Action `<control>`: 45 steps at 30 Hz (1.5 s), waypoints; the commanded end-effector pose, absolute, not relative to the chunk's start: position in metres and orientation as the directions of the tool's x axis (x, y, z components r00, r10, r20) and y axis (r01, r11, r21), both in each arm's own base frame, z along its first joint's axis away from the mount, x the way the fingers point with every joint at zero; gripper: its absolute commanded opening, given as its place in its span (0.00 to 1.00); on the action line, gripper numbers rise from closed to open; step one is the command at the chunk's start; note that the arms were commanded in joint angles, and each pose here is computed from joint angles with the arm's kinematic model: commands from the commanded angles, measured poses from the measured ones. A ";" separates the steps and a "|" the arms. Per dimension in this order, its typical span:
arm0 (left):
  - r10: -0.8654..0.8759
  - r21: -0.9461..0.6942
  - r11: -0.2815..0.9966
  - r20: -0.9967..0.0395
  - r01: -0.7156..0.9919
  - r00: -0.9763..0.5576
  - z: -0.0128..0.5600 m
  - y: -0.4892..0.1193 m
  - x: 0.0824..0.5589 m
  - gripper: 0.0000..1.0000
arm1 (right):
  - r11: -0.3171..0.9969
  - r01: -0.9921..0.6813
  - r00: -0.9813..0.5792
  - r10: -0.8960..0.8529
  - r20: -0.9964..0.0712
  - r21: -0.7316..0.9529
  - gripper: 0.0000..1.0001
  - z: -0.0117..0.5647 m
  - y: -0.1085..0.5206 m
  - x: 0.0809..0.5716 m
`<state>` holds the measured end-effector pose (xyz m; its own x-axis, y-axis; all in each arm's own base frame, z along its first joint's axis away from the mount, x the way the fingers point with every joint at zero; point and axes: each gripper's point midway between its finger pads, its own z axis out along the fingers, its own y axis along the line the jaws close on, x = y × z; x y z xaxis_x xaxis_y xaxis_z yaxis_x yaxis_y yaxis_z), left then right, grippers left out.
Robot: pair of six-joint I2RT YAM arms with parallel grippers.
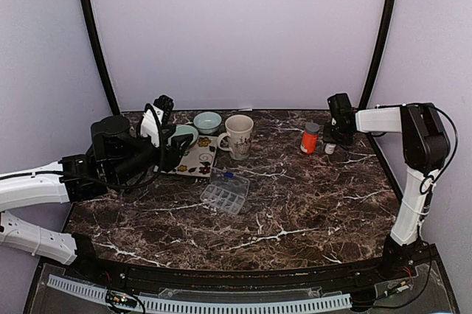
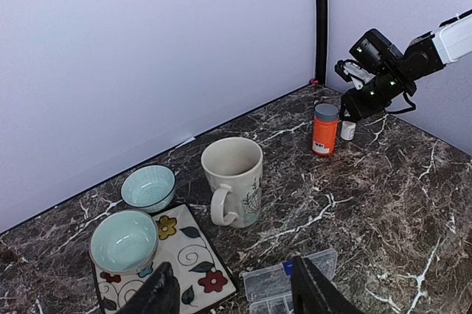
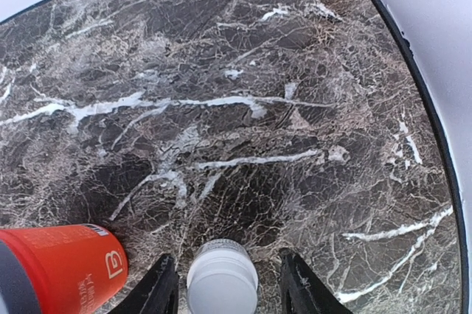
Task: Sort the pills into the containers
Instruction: Place the pill bottle at the center of the board, then close the lid of the pill container.
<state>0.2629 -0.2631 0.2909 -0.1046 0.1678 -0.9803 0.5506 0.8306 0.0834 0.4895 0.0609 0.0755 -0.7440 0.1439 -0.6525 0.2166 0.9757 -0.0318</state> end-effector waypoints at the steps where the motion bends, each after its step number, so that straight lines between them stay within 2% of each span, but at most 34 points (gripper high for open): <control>1: 0.153 0.083 0.825 -0.985 0.560 -0.080 0.298 -0.267 0.262 0.54 | 0.974 0.227 -0.668 0.167 -0.725 0.015 0.48 0.124 0.059 0.494; 11: 0.173 0.088 0.812 -0.980 0.578 -0.094 0.293 -0.273 0.262 0.55 | 0.984 0.170 -0.578 0.137 -0.805 0.045 0.49 0.193 0.080 0.471; 17: 0.177 0.048 0.814 -0.969 0.579 -0.169 0.272 -0.271 0.260 0.55 | 0.997 0.023 -0.547 0.074 -0.834 0.073 0.49 0.224 0.139 0.446; 22: 0.157 -0.014 0.824 -0.955 0.567 -0.252 0.246 -0.265 0.254 0.53 | 0.982 -0.133 -0.566 0.036 -0.823 0.135 0.46 0.222 0.202 0.427; 26: 0.131 -0.080 0.832 -0.933 0.549 -0.335 0.222 -0.259 0.248 0.49 | 0.952 -0.251 -0.606 -0.015 -0.795 0.173 0.40 0.204 0.257 0.417; 29: 0.099 -0.148 0.839 -0.905 0.524 -0.414 0.199 -0.256 0.243 0.38 | 0.922 -0.335 -0.630 -0.067 -0.774 0.193 0.38 0.192 0.300 0.406; 32: 0.074 -0.193 0.850 -0.877 0.490 -0.474 0.178 -0.250 0.240 0.33 | 0.901 -0.383 -0.652 -0.107 -0.751 0.205 0.36 0.179 0.331 0.399; 38: 0.036 -0.284 0.848 -0.812 0.448 -0.583 0.142 -0.242 0.235 0.22 | 0.856 -0.441 -0.696 -0.135 -0.706 0.271 0.30 0.163 0.372 0.389; 40: 0.025 -0.309 0.844 -0.794 0.438 -0.607 0.134 -0.240 0.233 0.16 | 0.843 -0.457 -0.707 -0.150 -0.691 0.284 0.28 0.159 0.382 0.386; 45: 0.037 -0.351 0.832 -0.737 0.429 -0.675 0.113 -0.240 0.231 0.09 | 0.820 -0.479 -0.738 -0.182 -0.650 0.313 0.23 0.144 0.400 0.376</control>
